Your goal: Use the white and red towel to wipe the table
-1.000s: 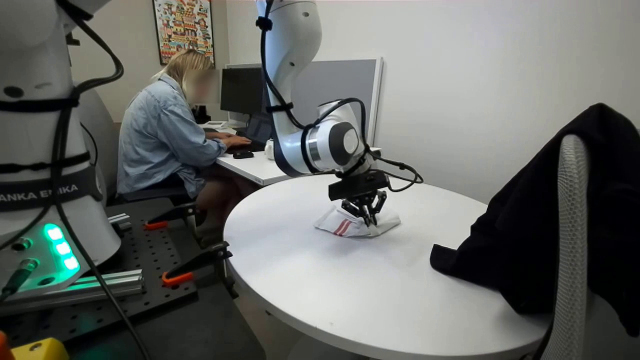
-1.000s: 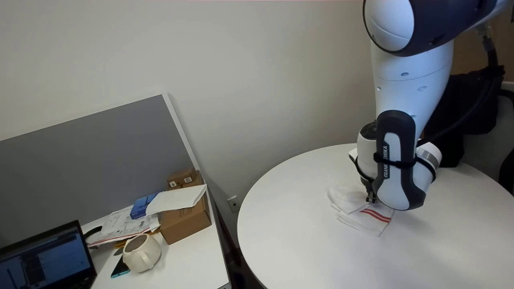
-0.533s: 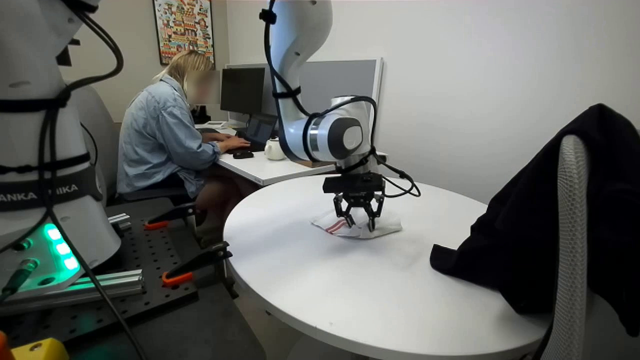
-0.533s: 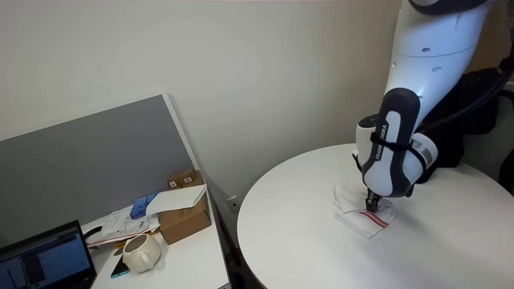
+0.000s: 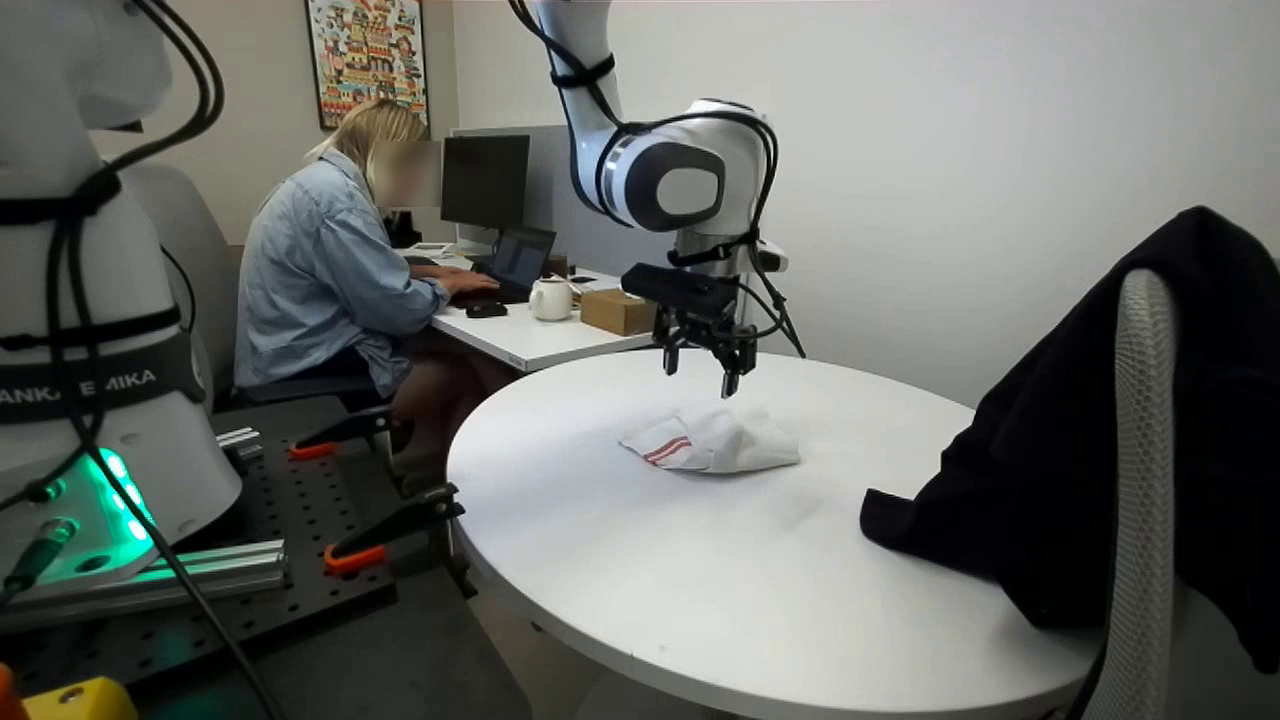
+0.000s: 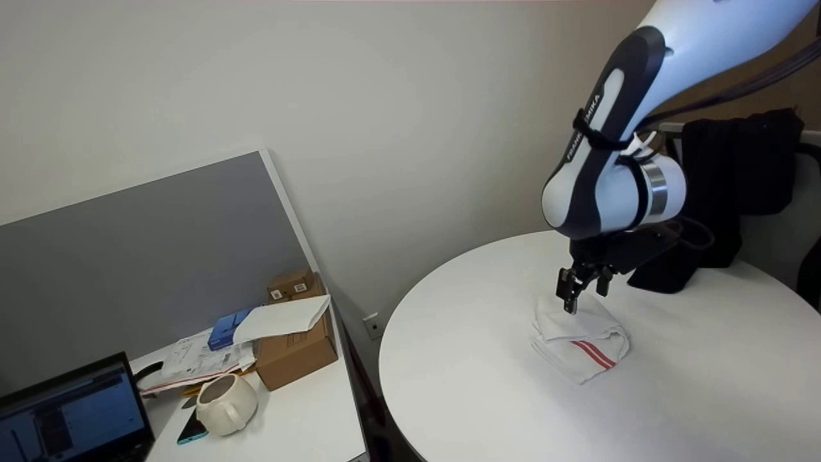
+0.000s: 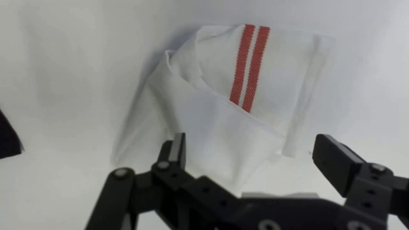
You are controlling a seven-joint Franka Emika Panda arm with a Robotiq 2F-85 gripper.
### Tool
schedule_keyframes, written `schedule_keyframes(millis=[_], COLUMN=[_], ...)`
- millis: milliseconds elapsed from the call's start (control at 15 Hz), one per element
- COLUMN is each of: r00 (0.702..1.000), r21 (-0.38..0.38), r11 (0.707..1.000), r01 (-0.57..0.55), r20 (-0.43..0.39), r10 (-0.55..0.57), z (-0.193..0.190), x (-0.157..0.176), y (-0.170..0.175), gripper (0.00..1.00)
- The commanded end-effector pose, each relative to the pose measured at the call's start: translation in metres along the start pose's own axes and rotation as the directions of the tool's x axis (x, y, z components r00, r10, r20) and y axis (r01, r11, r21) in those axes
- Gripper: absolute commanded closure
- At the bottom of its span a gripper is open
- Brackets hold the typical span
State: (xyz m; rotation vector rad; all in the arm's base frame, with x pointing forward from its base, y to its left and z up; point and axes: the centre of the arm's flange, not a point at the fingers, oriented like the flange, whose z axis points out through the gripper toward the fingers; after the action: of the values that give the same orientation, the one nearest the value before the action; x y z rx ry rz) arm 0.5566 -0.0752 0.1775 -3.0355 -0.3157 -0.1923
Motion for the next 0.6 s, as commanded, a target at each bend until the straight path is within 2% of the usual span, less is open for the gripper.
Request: schedule_keyframes(millis=[0, 200, 333, 400, 533], r00=[0.985, 0.974, 0.979, 0.976, 0.977], r21=[0.075, 0.117, 0.138, 0.123, 0.131], r11=[0.982, 0.967, 0.97, 0.968, 0.969], r01=[-0.175, -0.227, -0.203, -0.219, -0.211], r20=[0.011, 0.018, 0.046, 0.027, 0.034], r10=[0.175, 0.226, 0.198, 0.217, 0.209], z=[-0.068, -0.11, -0.134, -0.103, -0.123], x=[-0.015, -0.022, -0.031, -0.011, -0.018], y=[-0.002, -0.009, -0.016, -0.006, -0.011], gripper=[0.0, 0.0, 0.0, 0.0, 0.0])
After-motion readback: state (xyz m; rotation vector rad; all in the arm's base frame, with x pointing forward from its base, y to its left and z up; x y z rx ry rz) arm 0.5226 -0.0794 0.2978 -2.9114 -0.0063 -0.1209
